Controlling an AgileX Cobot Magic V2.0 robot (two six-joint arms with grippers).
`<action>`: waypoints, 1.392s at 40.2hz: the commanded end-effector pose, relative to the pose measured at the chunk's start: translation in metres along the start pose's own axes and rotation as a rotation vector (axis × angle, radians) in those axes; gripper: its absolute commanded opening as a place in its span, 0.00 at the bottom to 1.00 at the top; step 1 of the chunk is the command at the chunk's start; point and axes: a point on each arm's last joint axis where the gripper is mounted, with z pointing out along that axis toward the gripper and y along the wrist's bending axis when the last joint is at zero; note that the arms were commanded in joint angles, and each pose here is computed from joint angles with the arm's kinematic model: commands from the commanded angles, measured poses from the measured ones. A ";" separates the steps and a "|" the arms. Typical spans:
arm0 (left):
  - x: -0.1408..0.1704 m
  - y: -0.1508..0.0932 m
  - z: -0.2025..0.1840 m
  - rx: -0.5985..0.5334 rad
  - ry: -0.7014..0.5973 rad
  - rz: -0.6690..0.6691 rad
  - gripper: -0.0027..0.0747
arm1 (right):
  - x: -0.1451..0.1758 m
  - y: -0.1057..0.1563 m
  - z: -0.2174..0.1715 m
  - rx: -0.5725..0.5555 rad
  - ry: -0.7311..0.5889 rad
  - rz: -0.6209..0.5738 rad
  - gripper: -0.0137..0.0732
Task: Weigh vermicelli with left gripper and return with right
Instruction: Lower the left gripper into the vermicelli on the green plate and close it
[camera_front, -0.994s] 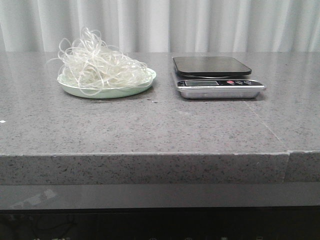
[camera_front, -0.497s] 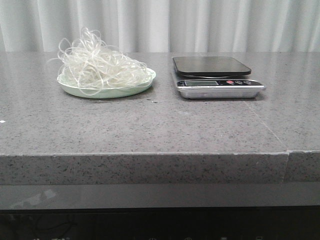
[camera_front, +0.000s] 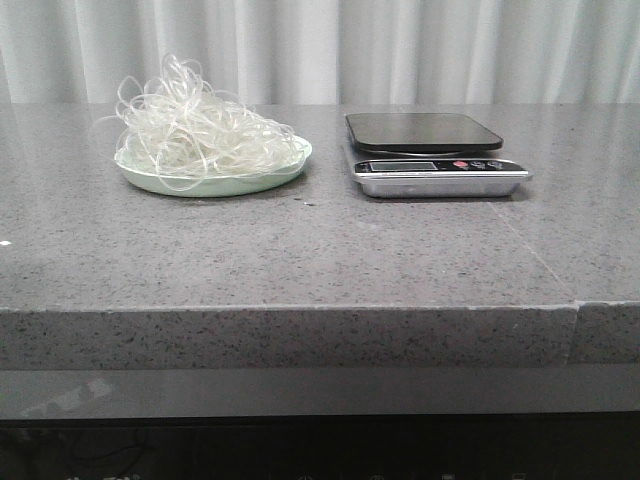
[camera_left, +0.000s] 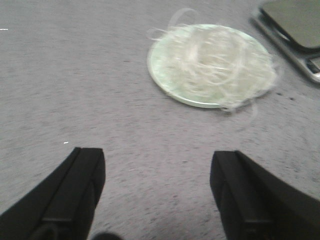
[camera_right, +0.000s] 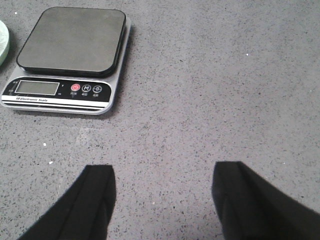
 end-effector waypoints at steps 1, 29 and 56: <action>-0.025 -0.011 0.012 0.056 -0.082 0.021 0.72 | -0.015 -0.001 -0.004 0.009 -0.088 -0.011 0.78; -0.091 -0.037 0.151 0.102 0.048 0.052 0.72 | -0.015 -0.001 -0.004 0.009 -0.088 -0.011 0.78; -0.088 -0.043 0.217 0.101 0.132 0.056 0.61 | -0.015 -0.001 -0.004 0.009 -0.088 -0.011 0.78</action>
